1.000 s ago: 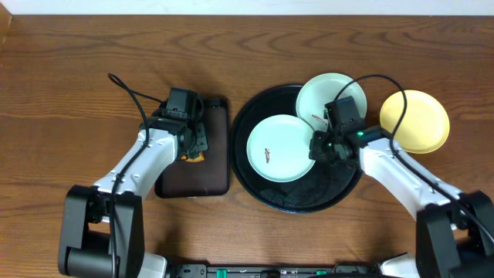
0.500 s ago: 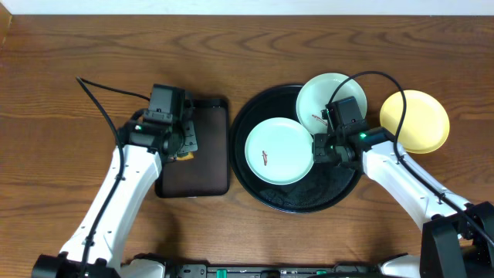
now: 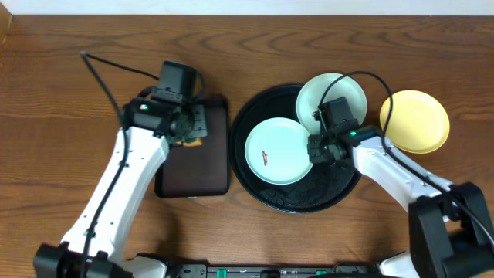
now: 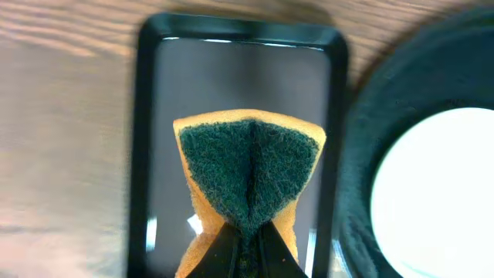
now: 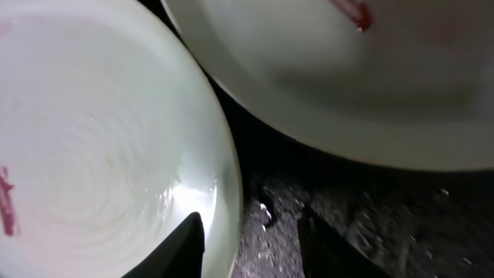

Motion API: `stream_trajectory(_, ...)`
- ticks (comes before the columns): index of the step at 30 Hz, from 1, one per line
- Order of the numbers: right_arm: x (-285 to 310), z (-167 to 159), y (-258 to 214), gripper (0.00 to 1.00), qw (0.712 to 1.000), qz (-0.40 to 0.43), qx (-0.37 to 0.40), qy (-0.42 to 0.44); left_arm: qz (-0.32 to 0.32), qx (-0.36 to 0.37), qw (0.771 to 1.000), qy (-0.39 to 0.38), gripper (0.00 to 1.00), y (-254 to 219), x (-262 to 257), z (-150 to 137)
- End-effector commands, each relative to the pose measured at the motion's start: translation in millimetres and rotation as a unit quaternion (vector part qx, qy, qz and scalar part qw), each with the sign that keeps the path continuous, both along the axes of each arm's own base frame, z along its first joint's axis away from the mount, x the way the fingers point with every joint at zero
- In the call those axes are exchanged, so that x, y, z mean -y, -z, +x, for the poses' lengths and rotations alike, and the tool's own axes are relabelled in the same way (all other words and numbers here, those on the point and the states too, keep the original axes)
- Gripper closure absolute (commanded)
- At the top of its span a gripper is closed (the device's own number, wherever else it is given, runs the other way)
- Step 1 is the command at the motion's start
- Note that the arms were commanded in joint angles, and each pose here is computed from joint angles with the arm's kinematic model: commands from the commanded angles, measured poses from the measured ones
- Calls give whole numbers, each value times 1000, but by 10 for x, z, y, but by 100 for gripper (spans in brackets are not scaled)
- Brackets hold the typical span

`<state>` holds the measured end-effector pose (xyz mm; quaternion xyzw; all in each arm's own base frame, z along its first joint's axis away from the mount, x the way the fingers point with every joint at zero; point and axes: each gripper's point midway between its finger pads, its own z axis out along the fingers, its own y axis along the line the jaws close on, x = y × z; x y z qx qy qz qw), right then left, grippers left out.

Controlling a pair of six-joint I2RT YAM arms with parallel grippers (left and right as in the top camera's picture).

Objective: Clean dirty plates on tray and stack at the side
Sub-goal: 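Carry the sponge with left gripper over the held green plate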

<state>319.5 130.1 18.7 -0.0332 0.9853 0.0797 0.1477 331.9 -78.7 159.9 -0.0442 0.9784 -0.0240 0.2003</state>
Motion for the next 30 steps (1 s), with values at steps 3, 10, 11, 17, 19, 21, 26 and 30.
stream_trajectory(3,-47,15,67,74,1000,-3,-5,-15,-33,-8,997,62,93,104,508,-5)
stream_trajectory(10,-51,17,64,98,1000,-3,-4,-16,-39,-20,994,102,93,388,1003,-14)
stream_trajectory(11,-51,17,64,99,1000,-3,-4,-16,-38,-22,993,111,92,443,1088,-16)
stream_trajectory(17,-50,18,64,99,1000,-3,-4,-16,-28,-44,989,138,93,821,1419,-43)
stream_trajectory(19,-50,18,64,99,1000,-3,-4,-16,-26,-54,990,130,93,945,1452,-41)
stream_trajectory(21,-50,18,64,99,1000,-3,-4,-16,-28,-60,991,118,92,1066,1482,-12)
stream_trajectory(26,-50,18,64,99,1000,-3,-4,-16,-33,-61,990,121,93,1152,1542,13)
stream_trajectory(30,-51,17,64,99,1000,-3,-4,-16,-28,-69,989,128,92,1245,1580,-41)
